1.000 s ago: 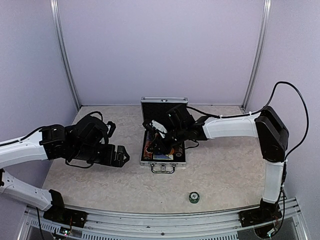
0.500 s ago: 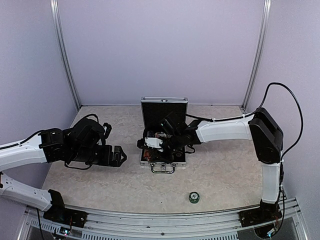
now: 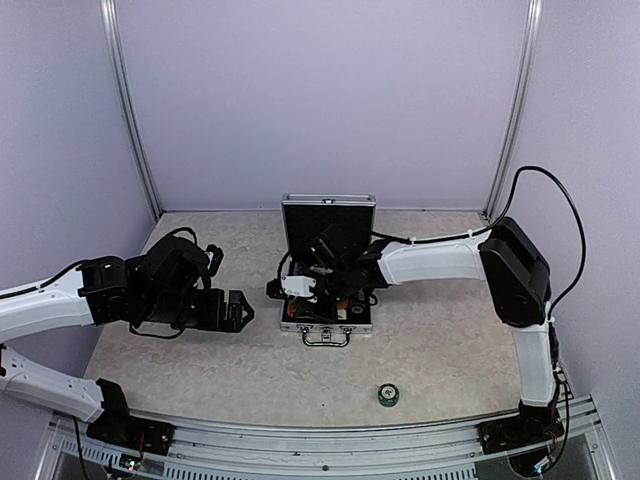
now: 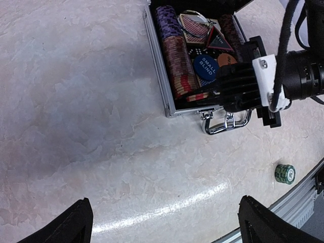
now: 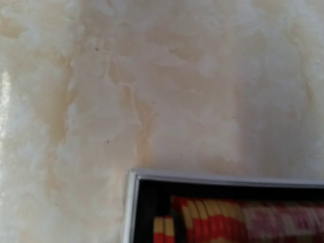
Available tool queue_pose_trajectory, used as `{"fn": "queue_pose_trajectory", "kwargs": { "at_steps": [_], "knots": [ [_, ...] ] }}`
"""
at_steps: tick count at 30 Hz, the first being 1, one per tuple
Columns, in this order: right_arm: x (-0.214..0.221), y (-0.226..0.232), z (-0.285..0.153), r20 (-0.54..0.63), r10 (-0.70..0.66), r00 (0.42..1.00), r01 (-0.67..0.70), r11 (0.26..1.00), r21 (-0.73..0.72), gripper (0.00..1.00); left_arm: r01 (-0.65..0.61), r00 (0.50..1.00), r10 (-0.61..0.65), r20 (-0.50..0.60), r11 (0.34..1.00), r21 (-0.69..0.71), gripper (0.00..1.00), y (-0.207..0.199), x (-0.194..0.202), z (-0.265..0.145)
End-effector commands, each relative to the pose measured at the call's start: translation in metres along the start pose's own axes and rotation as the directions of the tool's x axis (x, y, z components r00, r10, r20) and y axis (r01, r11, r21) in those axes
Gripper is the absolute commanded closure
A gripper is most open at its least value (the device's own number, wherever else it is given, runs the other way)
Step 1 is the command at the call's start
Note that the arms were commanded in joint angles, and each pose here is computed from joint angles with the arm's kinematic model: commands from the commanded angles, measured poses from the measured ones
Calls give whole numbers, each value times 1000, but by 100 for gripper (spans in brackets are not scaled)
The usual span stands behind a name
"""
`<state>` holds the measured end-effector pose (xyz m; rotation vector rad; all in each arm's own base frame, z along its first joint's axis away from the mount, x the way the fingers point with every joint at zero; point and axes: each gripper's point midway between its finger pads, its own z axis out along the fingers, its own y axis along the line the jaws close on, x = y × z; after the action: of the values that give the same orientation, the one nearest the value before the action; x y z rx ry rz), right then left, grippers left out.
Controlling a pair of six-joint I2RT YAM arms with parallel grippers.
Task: Pack up texas hold em set
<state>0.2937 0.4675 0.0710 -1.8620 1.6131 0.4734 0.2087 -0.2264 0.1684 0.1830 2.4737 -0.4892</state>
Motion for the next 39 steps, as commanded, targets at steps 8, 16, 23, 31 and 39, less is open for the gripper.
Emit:
{"fn": "queue_pose_trajectory", "kwargs": {
  "at_steps": [8,16,23,31,39],
  "knots": [
    [3,-10,15,-49,-46,998,49,997,66,84,15,1000,-15,-1,1000,15,1,-1,0,6],
    [-1,-15,6,-53,-57,997,63,992,111,66,13,1000,-13,-5,1000,18,1,-2,0,8],
    [-30,-38,-37,3,-8,1000,7,971,239,47,3,1000,-3,-9,1000,22,1,-3,1,12],
    [-31,-41,-53,24,57,998,-61,958,280,26,-14,1000,15,-18,999,42,1,-10,0,21],
    [-23,-55,-78,36,168,985,-165,868,468,0,-29,999,30,-24,998,55,1,-11,4,23]
  ]
}}
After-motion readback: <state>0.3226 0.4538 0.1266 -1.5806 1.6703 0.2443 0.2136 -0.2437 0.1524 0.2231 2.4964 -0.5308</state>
